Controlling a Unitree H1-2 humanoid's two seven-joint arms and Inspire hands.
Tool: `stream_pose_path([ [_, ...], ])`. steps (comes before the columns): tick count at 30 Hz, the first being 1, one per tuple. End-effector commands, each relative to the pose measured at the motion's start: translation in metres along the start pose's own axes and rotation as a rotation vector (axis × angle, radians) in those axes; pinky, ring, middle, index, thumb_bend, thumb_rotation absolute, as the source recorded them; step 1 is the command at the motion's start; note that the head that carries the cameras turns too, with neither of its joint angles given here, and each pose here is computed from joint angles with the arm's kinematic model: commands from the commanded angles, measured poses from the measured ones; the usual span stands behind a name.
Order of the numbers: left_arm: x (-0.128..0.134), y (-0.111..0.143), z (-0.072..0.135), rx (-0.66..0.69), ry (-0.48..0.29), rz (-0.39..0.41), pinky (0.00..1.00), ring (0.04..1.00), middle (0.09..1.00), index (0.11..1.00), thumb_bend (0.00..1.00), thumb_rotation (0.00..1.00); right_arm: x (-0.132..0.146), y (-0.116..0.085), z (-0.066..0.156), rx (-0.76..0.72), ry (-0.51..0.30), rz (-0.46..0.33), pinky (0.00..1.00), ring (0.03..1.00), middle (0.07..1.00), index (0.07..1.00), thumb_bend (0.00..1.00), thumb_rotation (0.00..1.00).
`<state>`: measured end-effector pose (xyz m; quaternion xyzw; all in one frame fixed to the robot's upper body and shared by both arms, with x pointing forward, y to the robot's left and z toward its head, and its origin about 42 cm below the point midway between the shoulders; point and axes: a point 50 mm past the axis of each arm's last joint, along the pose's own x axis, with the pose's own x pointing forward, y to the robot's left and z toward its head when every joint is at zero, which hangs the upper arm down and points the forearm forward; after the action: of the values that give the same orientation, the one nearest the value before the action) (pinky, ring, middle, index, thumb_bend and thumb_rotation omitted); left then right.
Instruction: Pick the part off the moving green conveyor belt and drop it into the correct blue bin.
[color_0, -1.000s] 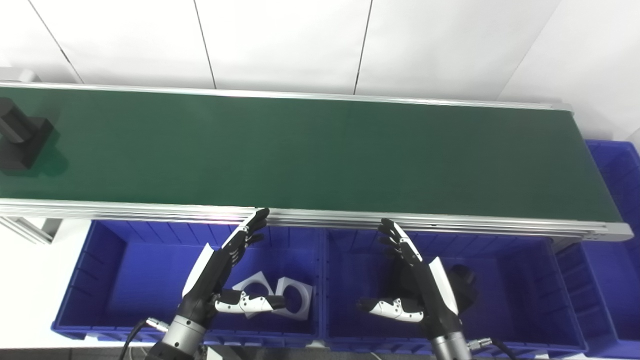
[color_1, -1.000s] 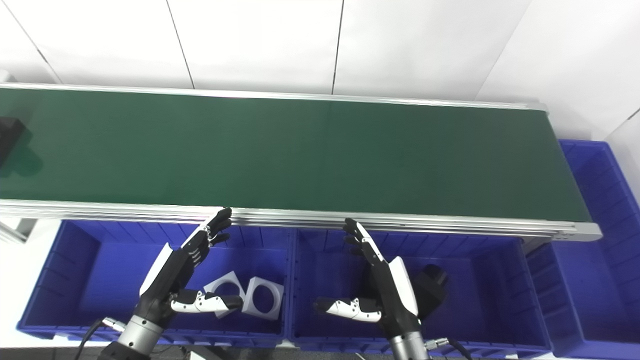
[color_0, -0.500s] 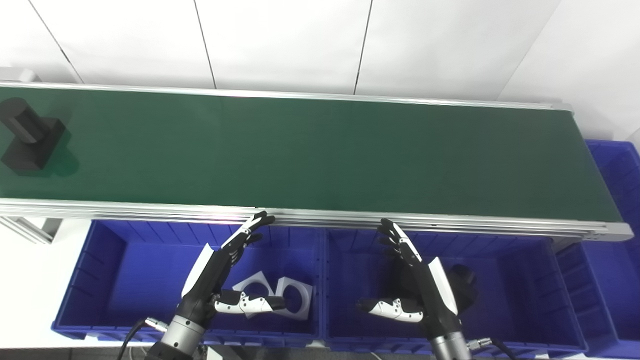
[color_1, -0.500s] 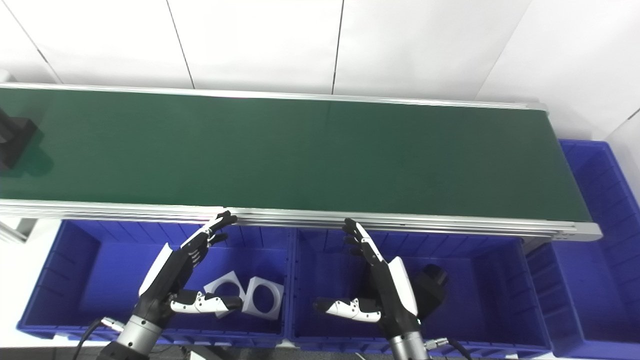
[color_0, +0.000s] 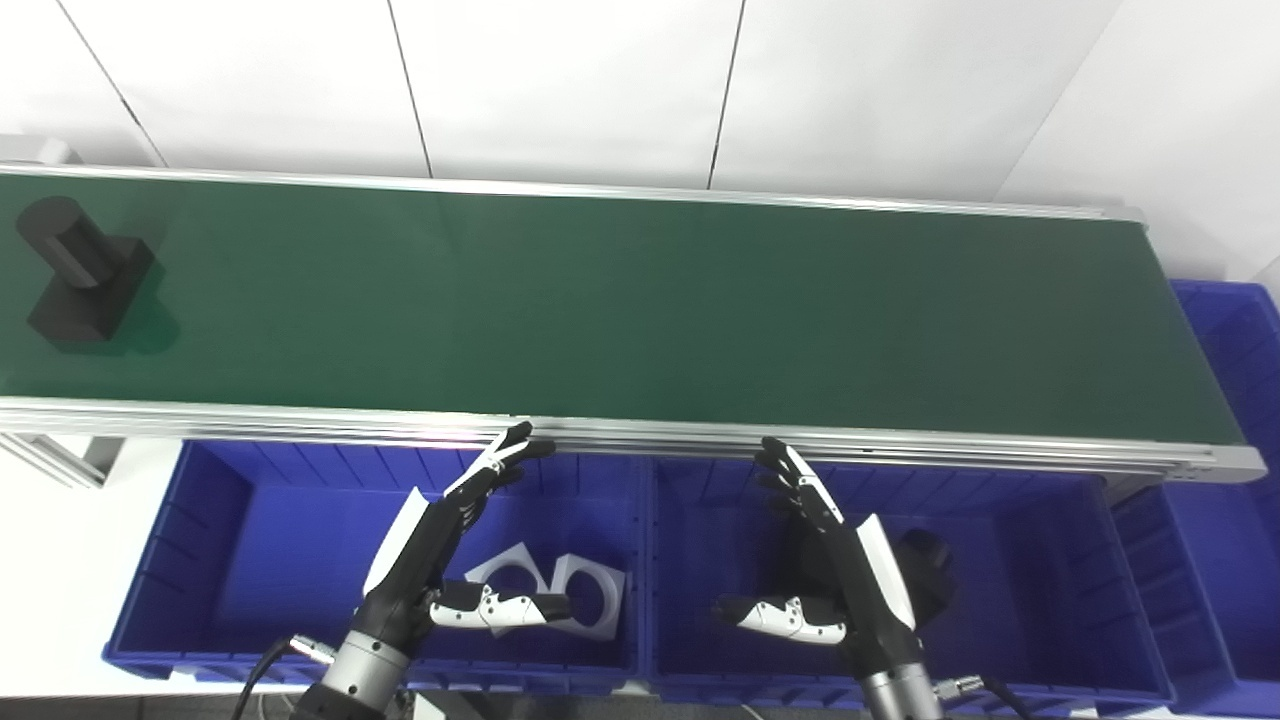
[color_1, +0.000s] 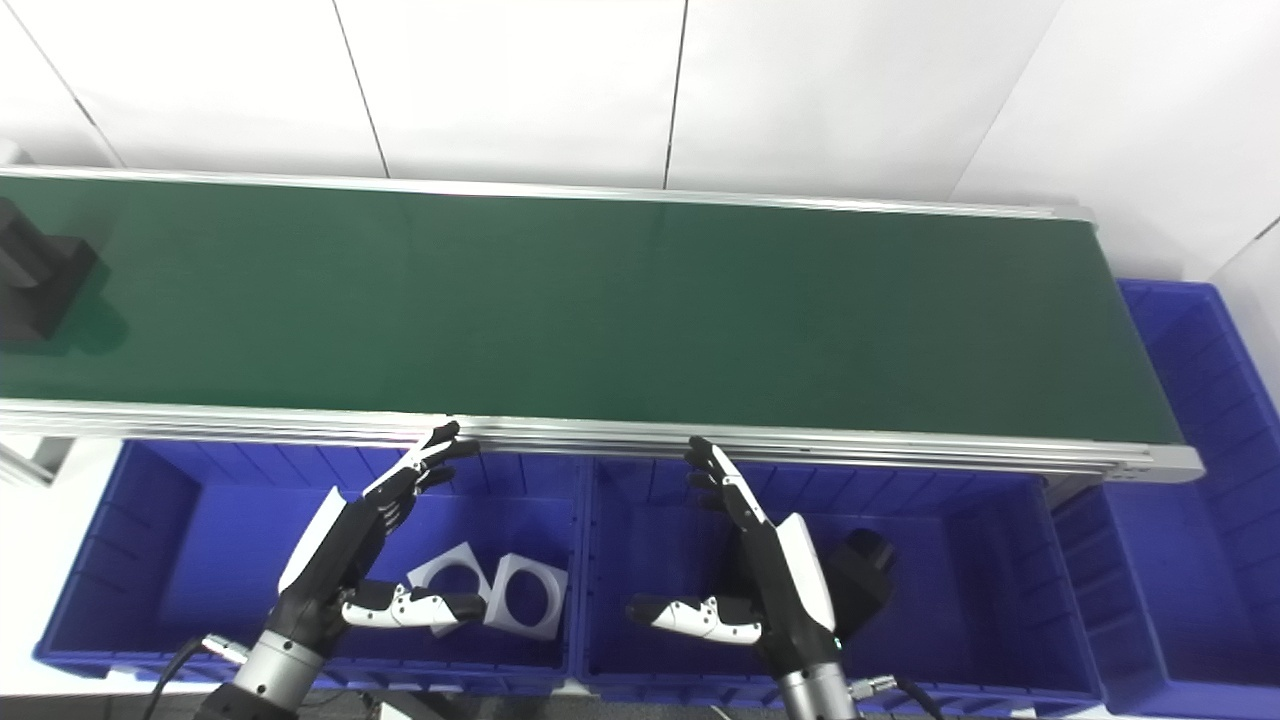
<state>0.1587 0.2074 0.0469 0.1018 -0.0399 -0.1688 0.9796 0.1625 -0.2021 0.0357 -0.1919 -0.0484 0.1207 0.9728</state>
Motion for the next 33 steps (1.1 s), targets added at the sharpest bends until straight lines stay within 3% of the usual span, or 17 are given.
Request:
stream_pose_path([
  [1, 0.0062, 0.0064, 0.0124, 0.011, -0.085, 0.010, 0.88, 0.961, 0.968, 0.846, 0.91, 0.30, 0.0053, -0.0021, 0.0101, 0.007, -0.080, -0.021, 0.77, 0.839, 0.893, 0.937, 0.91, 0.55],
  [33, 0.0069, 0.0064, 0.0113, -0.001, -0.085, 0.017, 0.88, 0.960, 0.960, 0.878, 0.91, 0.29, 0.0055, -0.0011, 0.0098, 0.001, -0.079, -0.023, 0.77, 0.835, 0.893, 0.937, 0.91, 0.55],
])
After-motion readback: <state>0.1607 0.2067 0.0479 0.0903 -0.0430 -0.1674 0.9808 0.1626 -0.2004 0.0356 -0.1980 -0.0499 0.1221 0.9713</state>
